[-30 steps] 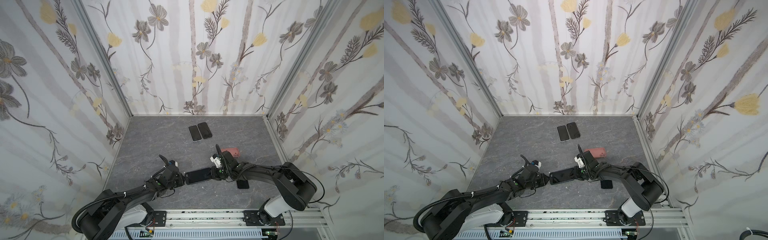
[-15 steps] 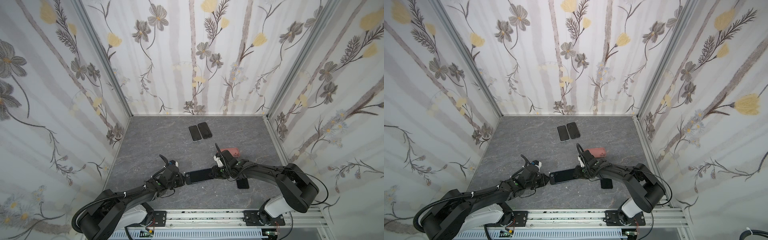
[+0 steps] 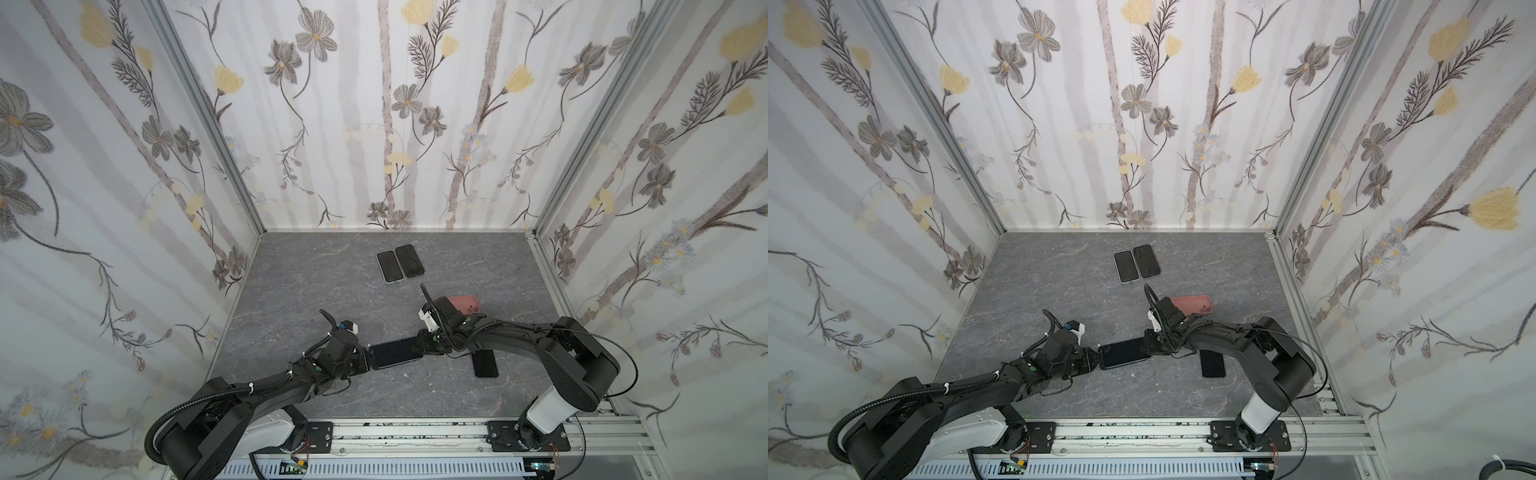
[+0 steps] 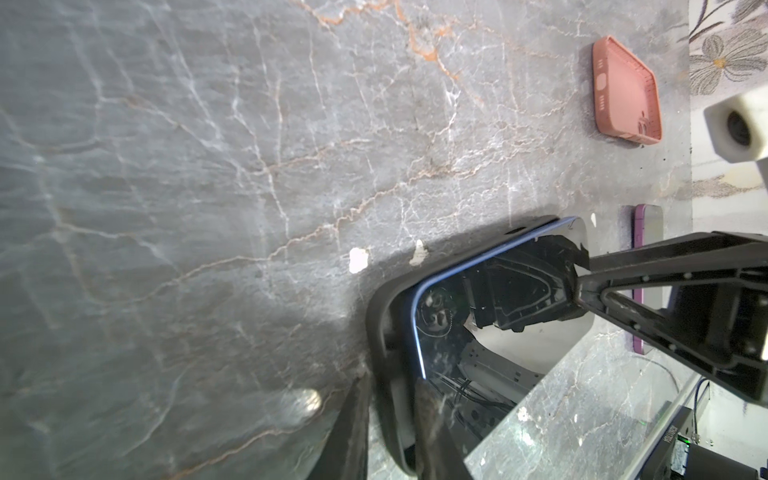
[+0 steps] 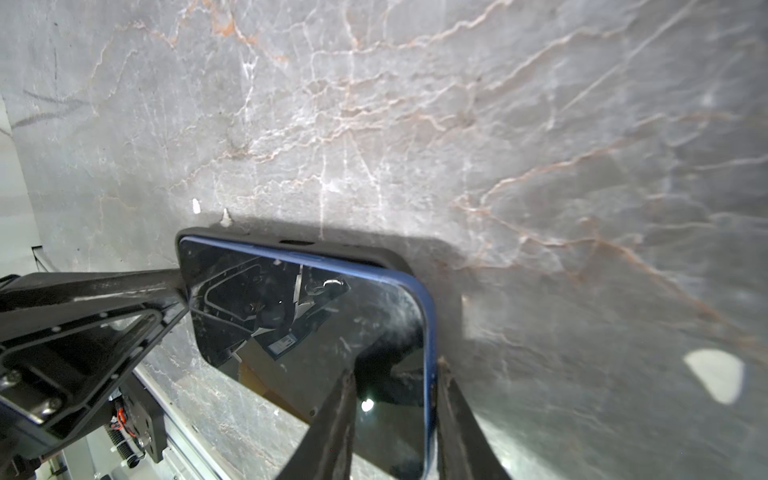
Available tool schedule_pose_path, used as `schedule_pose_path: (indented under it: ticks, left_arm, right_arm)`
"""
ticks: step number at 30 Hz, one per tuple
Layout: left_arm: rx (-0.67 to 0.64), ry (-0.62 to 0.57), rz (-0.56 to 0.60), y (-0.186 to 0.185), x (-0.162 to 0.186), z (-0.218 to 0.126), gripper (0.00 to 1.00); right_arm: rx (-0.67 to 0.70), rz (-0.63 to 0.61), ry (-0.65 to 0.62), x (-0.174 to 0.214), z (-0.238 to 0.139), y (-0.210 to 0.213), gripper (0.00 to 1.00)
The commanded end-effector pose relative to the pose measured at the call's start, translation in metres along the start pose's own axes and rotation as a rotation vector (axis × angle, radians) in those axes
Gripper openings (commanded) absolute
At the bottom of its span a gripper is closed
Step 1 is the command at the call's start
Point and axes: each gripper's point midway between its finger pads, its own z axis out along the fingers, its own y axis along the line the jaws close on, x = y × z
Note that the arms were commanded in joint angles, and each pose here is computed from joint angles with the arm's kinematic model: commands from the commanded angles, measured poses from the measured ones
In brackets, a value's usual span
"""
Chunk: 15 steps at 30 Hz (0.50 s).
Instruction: Put the phone into the phone case
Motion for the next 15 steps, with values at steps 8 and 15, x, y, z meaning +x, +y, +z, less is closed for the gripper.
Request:
schedule_pose_path:
  ticks: [8, 15]
  left_arm:
    - [0.005, -0.010, -0.007, 0.002, 0.001, 0.002, 0.20]
    - [0.014, -0.010, -0.018, 0.003, 0.003, 0.000, 0.19]
  right_arm:
    - [-0.018, -0.047, 0.023, 0.003, 0.003, 0.020, 0.28]
    - [-0.014, -0.056, 0.008, 0.001, -0.002, 0.026, 0.23]
